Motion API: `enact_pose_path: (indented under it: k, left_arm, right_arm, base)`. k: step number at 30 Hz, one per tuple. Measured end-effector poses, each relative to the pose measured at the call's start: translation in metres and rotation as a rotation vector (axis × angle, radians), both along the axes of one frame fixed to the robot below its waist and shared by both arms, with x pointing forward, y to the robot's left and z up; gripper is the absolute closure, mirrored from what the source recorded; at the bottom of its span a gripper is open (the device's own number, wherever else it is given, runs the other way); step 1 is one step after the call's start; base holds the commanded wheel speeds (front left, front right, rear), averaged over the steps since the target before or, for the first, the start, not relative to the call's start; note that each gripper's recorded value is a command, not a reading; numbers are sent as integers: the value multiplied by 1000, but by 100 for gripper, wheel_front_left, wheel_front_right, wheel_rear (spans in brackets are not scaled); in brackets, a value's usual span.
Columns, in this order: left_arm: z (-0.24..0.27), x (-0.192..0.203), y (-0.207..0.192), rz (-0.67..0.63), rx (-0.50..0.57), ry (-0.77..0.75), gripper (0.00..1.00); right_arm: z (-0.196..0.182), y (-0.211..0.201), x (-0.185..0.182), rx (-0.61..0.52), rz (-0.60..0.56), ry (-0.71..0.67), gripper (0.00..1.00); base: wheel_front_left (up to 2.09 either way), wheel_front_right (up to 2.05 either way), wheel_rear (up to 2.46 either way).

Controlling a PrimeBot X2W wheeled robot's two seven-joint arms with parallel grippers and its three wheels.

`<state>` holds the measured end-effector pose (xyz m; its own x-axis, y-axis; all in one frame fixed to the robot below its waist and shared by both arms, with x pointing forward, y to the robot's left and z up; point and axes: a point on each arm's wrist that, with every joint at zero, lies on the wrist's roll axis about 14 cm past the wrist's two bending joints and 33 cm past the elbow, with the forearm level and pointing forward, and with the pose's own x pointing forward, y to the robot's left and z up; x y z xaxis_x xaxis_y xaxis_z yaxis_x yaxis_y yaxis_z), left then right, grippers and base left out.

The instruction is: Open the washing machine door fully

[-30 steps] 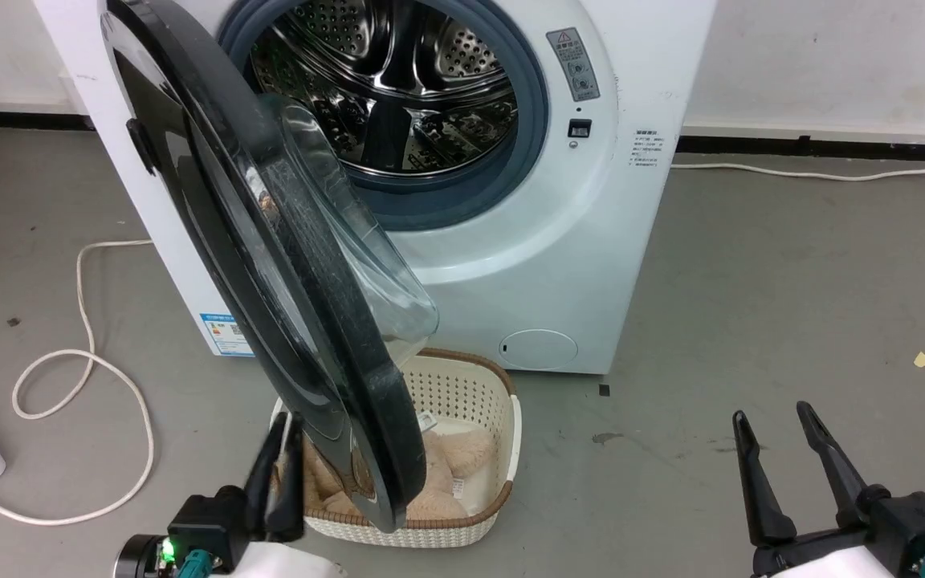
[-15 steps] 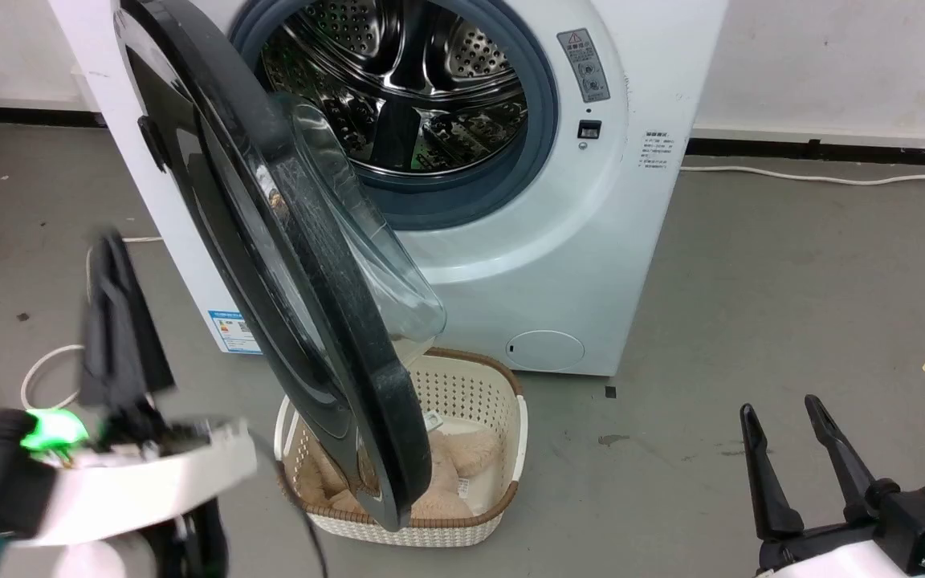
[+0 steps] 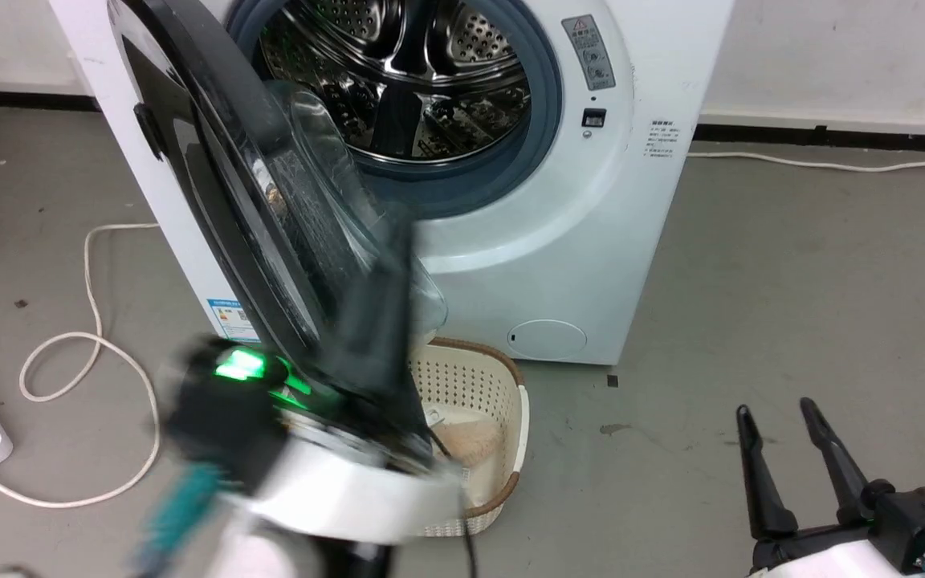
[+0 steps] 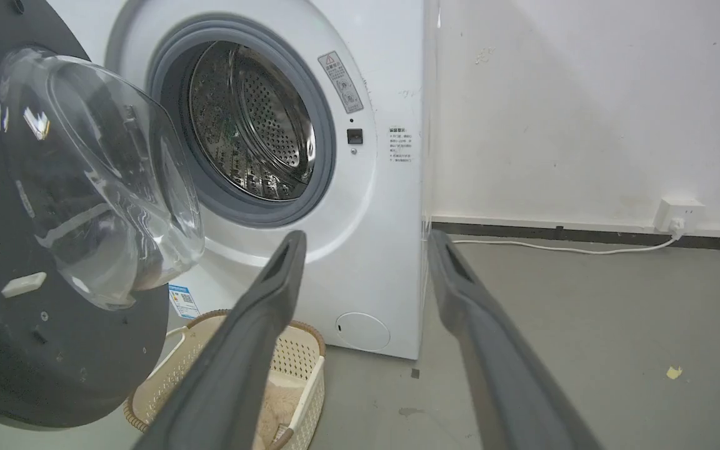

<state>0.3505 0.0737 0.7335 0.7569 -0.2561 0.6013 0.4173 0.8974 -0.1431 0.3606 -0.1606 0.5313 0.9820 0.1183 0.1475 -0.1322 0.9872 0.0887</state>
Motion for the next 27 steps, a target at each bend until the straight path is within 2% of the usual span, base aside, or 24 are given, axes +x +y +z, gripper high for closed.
enact_pose_path:
  k: [4, 10, 17, 22, 27]
  left_arm:
    - [-51, 3, -38, -118, 35, 169, 100]
    - [-130, 10, -59, -147, 88, 404, 100]
    - [-200, 22, -37, -46, 145, 576, 100]
    - [-215, 25, -15, 25, 139, 598, 100]
    - [-225, 16, 14, 107, 133, 616, 100]
  right_arm:
    - [-2, -2, 3, 0, -6, 3, 0]
    - [-5, -2, 5, 5, -7, 13, 0]
    - [-8, 1, 7, 12, 0, 18, 0]
    - [-9, 6, 11, 38, 16, 23, 0]
    - [-7, 27, 19, 51, 79, 15, 0]
  base:
    - [0, 0, 0]
    - [0, 0, 0]
    - [0, 0, 0]
    - [0, 0, 0]
    - [0, 0, 0]
